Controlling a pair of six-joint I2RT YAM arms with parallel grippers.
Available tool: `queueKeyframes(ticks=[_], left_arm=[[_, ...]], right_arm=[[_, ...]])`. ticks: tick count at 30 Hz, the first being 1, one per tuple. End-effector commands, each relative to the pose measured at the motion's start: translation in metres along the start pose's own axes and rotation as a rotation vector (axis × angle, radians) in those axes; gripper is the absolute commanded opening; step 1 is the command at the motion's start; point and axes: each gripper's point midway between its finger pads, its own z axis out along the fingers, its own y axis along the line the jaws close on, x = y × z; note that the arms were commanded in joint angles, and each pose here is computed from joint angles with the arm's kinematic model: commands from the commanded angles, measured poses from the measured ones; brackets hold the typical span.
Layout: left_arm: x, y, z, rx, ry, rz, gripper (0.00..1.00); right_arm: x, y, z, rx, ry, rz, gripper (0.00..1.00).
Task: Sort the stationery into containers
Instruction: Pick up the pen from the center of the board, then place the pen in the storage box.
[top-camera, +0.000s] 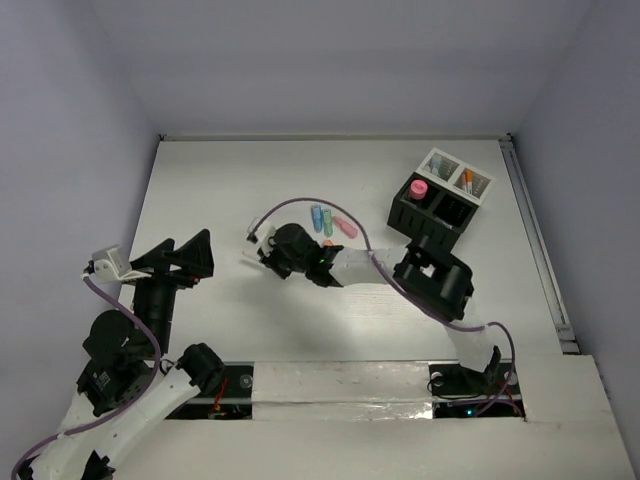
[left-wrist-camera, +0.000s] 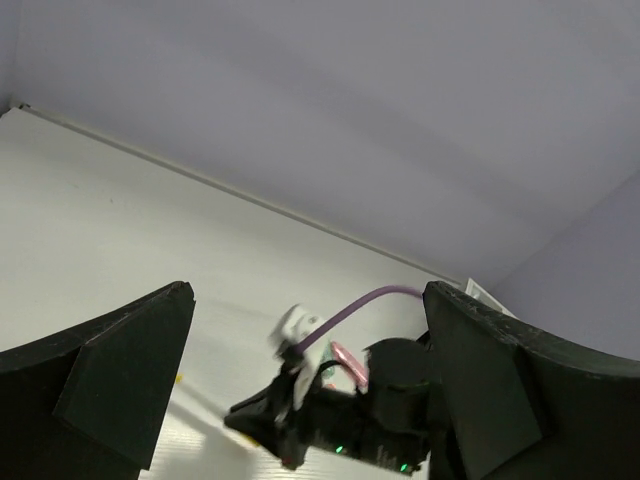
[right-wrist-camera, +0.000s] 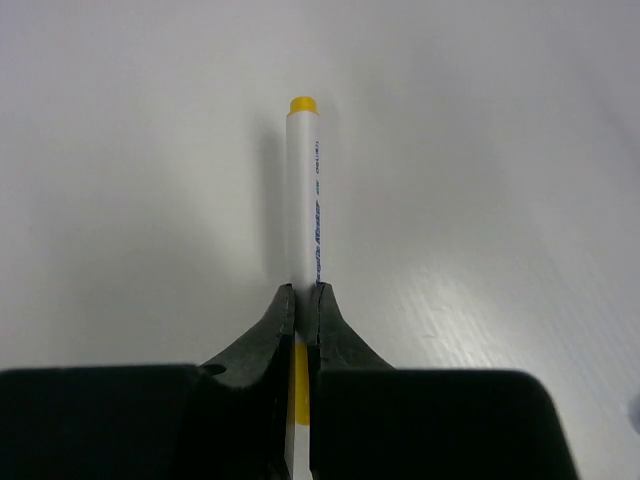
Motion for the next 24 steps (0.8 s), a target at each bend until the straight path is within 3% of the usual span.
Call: queueKeyframes(ticks=[1, 3, 4, 7, 8, 12, 16, 19, 24], left_arm=[[-0.004, -0.006, 0.002, 0.017, -0.013, -0.018, 0.99], [-0.005, -0.006, 0.001, 0.019, -0.014, -0.021, 0.99], [-0.004, -0.006, 0.001, 0.021, -0.012, -0.02, 0.99], [-0.003, -0.008, 0.001, 0.029, -0.01, -0.021, 0.99], [-0.003, -0.008, 0.001, 0.033, -0.008, -0.021, 0.99], [-0.003, -0.011, 0.0, 0.052, -0.005, -0.022, 0.99], [-0.001, -0.015, 0.0, 0.074, 0.002, -0.024, 0.99], [-0.002, -0.016, 0.0, 0.082, -0.001, -0.026, 0.99], [-0.001, -0.024, -0.001, 0.121, 0.009, -0.024, 0.99]], right_arm=[[-0.106, -0.037, -0.043, 0.064, -0.367, 0.191, 0.0], [-0.101, -0.053, -0.057, 0.123, -0.39, 0.222, 0.0], [-0.121, -0.078, -0.08, 0.207, -0.467, 0.25, 0.0], [-0.12, -0.119, -0.119, 0.339, -0.554, 0.31, 0.0], [-0.131, -0.146, -0.15, 0.411, -0.611, 0.325, 0.0], [-0.107, -0.236, -0.237, 0.737, -0.678, 0.403, 0.0], [-0.053, -0.311, -0.312, 1.015, -0.66, 0.521, 0.0], [-0.018, -0.357, -0.364, 1.212, -0.652, 0.514, 0.0], [0.032, -0.408, -0.419, 1.399, -0.576, 0.489, 0.0]])
